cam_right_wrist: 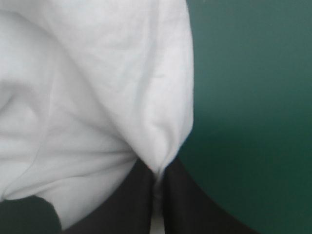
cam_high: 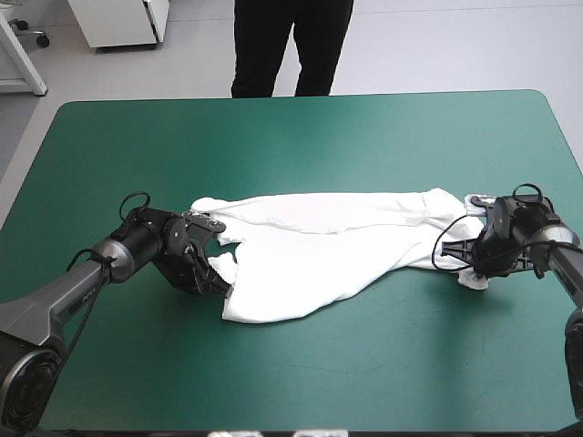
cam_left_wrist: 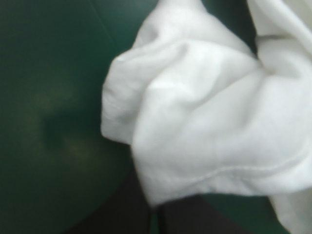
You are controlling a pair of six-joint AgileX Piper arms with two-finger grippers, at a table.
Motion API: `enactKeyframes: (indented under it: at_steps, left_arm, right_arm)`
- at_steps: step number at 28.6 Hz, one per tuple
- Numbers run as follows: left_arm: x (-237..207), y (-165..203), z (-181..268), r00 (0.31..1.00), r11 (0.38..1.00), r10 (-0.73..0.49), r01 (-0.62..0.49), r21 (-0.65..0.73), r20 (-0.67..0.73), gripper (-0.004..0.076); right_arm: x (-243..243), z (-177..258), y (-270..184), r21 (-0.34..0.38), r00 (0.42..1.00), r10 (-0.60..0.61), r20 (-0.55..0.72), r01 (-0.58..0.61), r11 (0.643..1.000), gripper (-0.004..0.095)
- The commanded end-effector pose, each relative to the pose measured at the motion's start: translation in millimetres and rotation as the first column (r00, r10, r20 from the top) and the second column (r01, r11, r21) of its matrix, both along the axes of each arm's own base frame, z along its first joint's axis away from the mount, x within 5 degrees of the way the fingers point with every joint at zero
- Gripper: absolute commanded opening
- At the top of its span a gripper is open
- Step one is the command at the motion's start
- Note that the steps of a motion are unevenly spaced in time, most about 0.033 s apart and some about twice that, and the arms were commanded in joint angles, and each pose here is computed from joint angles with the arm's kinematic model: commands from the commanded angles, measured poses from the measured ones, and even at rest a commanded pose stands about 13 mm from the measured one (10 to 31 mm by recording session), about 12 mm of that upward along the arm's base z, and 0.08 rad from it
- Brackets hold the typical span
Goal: Fold the cloth
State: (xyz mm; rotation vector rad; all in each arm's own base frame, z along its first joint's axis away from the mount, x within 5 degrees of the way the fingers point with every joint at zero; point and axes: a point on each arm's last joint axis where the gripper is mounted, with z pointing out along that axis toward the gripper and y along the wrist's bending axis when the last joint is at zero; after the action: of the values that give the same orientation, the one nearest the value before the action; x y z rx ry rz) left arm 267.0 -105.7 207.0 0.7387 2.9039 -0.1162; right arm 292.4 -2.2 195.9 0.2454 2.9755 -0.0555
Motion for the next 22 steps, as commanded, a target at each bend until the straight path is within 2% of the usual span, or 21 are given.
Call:
enactKeyframes:
  at_steps: [1, 7, 13, 17, 18, 22]
  left_arm:
    - [8.5, -14.4, 15.9, 0.996, 0.99, 0.063, -0.056, -0.128, 0.058, -0.0007]
    - [22.3, -15.3, 67.3, 0.982, 0.984, 0.068, -0.037, -0.176, 0.175, -0.0007]
    - [30.0, -8.5, 143.9, 0.932, 0.972, 0.095, -0.011, -0.235, 0.351, -0.0008]
    - [24.5, 0.1, 194.3, 0.883, 0.969, 0.108, 0.01, -0.248, 0.457, -0.0007]
    - [18.1, 4.2, 222.4, 0.851, 0.967, 0.114, 0.024, -0.254, 0.513, -0.0008]
    - [0.3, 11.1, 277.8, 0.754, 0.958, 0.136, 0.066, -0.281, 0.642, -0.0008]
  right_arm:
    - [-11.1, -6.1, 6.0, 0.057, 0.995, -0.02, -0.096, 0.026, 0.998, -0.0017]
    - [-15.7, 56.3, 6.0, 0.048, 0.998, 0.053, 0.04, -0.054, 0.997, -0.0017]
    - [-27.0, 144.1, 7.5, 0.038, 0.956, 0.089, 0.28, -0.104, 0.994, -0.0017]
    - [-38.9, 202.6, 9.1, 0.025, 0.89, 0.112, 0.442, -0.137, 0.99, -0.0017]
    - [-45.7, 232.3, 11.6, 0.031, 0.842, 0.121, 0.526, -0.161, 0.986, -0.0017]
    - [-60.4, 287.3, 17.8, 0.031, 0.725, 0.151, 0.672, -0.231, 0.972, -0.0017]
